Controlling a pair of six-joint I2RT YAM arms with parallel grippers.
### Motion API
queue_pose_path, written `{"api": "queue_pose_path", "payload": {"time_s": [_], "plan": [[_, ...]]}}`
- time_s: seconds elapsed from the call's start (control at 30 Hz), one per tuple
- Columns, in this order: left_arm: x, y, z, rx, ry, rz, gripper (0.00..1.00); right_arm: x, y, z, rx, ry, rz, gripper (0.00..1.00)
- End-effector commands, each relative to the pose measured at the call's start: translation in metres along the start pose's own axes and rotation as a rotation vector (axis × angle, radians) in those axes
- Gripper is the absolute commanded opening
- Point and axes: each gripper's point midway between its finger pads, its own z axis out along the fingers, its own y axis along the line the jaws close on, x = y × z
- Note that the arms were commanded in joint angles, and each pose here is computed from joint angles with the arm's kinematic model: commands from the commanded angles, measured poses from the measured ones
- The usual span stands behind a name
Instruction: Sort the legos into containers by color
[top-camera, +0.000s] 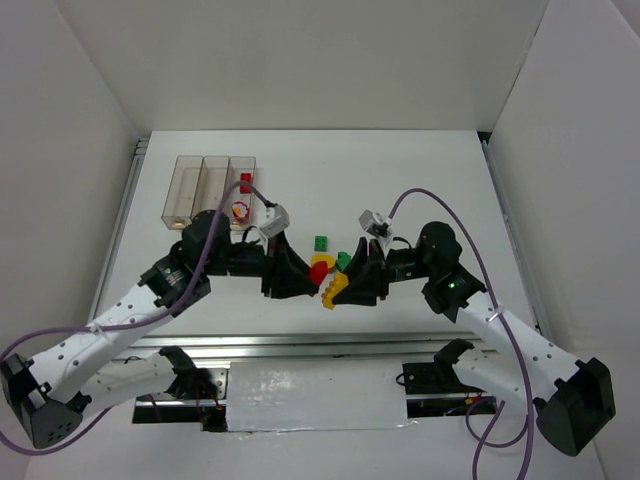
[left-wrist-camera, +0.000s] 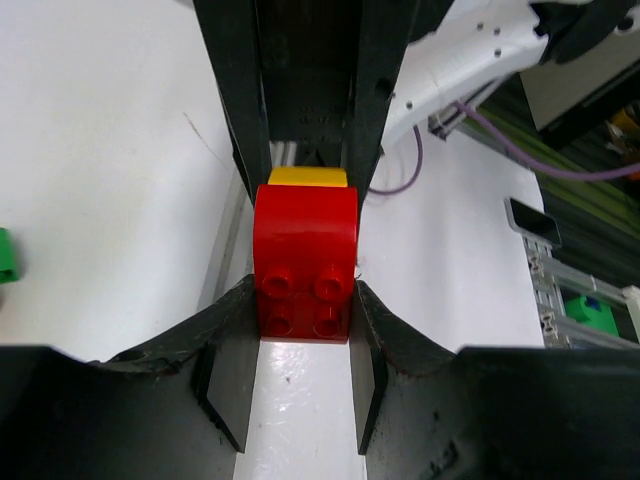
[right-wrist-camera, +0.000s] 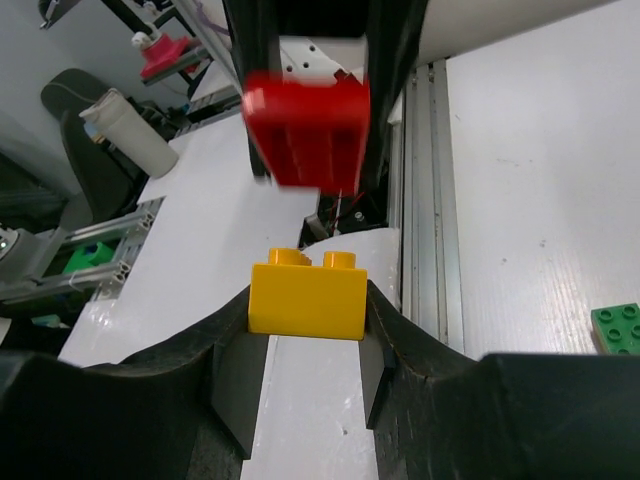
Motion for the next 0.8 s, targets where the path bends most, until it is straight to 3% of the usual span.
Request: {"api": "queue_pose_path", "payload": {"time_s": [0.0, 0.17, 0.27, 0.3, 0.4, 0.53, 0.77], "plan": [[-0.049, -0.027, -0.028, 0.033, -0.113, 0.138, 0.00, 0.005, -0.004, -0.001, 0.002, 0.014, -0.027, 0.00], [-0.065, -0.012, -0.043, -0.083, -0.127, 0.148, 0.00, 0.006, -0.011, -0.004, 0.052, 0.006, -0.023, 0.00], [-0.079, 0.055, -0.066, -0.462, -0.134, 0.094, 0.00, 0.004, -0.032, -0.007, 0.186, -0.014, 0.009, 0.00], [-0.086, 0.096, -0.090, -0.690, -0.161, 0.064, 0.00, 0.002, -0.044, -0.009, 0.260, -0.035, 0.018, 0.00], [-0.093, 0.171, -0.144, -1.099, -0.135, -0.023, 0.00, 0.003, -0.057, -0.015, 0.355, -0.050, 0.052, 0.00], [-0.105, 0.267, -0.183, -1.373, -0.062, -0.036, 0.00, 0.000, -0.064, -0.021, 0.433, -0.075, 0.090, 0.00], [-0.090, 0.392, -0.218, -1.432, 0.041, -0.065, 0.00, 0.001, -0.066, -0.033, 0.537, -0.128, 0.170, 0.00]]}}
